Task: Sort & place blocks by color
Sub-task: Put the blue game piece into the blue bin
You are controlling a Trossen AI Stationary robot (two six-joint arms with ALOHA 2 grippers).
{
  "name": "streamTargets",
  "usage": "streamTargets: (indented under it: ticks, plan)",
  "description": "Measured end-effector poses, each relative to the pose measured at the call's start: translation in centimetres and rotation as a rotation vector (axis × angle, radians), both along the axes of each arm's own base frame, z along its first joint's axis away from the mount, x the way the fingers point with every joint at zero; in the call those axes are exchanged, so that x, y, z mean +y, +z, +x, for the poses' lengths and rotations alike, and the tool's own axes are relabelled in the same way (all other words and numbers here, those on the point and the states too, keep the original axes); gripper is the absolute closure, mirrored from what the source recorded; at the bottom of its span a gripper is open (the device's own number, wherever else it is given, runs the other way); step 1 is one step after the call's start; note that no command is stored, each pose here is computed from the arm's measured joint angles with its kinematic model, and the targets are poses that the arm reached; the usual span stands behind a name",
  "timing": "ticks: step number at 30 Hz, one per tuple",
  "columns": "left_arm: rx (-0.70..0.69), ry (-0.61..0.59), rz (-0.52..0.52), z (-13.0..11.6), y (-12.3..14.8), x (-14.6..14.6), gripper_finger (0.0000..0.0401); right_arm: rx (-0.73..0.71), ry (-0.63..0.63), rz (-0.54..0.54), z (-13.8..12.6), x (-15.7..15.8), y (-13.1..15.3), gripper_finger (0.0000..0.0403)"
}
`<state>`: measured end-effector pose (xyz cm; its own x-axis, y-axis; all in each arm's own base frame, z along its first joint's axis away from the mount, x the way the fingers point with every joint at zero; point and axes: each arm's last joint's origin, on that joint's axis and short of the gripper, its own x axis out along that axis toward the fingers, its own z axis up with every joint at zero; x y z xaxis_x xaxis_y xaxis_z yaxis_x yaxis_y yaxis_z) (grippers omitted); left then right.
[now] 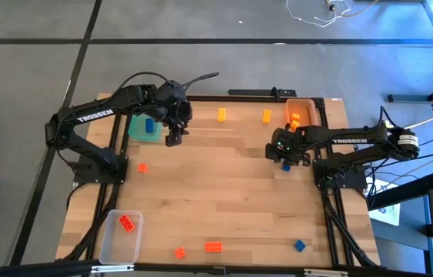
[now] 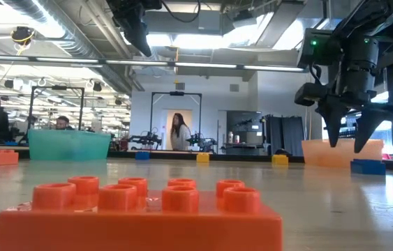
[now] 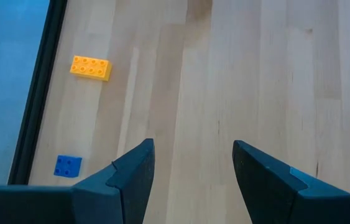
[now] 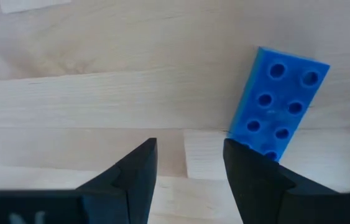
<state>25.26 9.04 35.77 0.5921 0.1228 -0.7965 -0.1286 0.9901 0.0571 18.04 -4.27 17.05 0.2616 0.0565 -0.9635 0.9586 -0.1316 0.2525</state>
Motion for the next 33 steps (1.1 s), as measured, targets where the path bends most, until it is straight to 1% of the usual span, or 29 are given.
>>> streamTargets:
  ticks: [3, 5, 10, 12, 14, 16, 20, 22, 27, 33]
  plan:
    - [0.000, 0.000, 0.000, 0.0, 0.0, 0.0, 0.0195, -0.007, 0.010, -0.001, 0.1, 0.2, 0.0, 0.0214]
    - [0.000, 0.000, 0.000, 0.0, 0.0, 0.0, 0.0195, -0.002, 0.019, 0.002, 0.1, 0.3, 0.0, 0.0201]
    - [0.000, 0.000, 0.000, 0.0, 0.0, 0.0, 0.0195, 0.024, 0.033, 0.006, -0.1, 0.7, -0.1, 0.0144]
    - [0.000, 0.000, 0.000, 0.0, 0.0, 0.0, 0.0195, 0.037, 0.029, -0.009, -0.2, 0.6, -0.1, 0.0120]
    - [0.000, 0.000, 0.000, 0.0, 0.0, 0.0, 0.0195, 0.045, 0.025, -0.021, -0.2, 0.6, -0.1, 0.0109]
    - [0.000, 0.000, 0.000, 0.0, 0.0, 0.0, 0.0195, 0.058, 0.010, -0.023, -0.3, 0.6, -0.1, 0.0107]
    - [0.000, 0.000, 0.000, 0.0, 0.0, 0.0, 0.0195, 0.115, -0.096, 0.024, -0.8, 0.7, -0.2, 0.0109]
    - [0.000, 0.000, 0.000, 0.0, 0.0, 0.0, 0.0195, 0.125, -0.104, -0.004, -0.9, 0.7, -0.2, 0.0109]
    - [0.000, 0.000, 0.000, 0.0, 0.0, 0.0, 0.0195, 0.145, -0.121, -0.115, -1.0, 0.4, -0.3, 0.0109]
    - [0.000, 0.000, 0.000, 0.0, 0.0, 0.0, 0.0195, 0.215, -0.113, -0.120, -1.0, 0.3, -0.9, 0.0109]
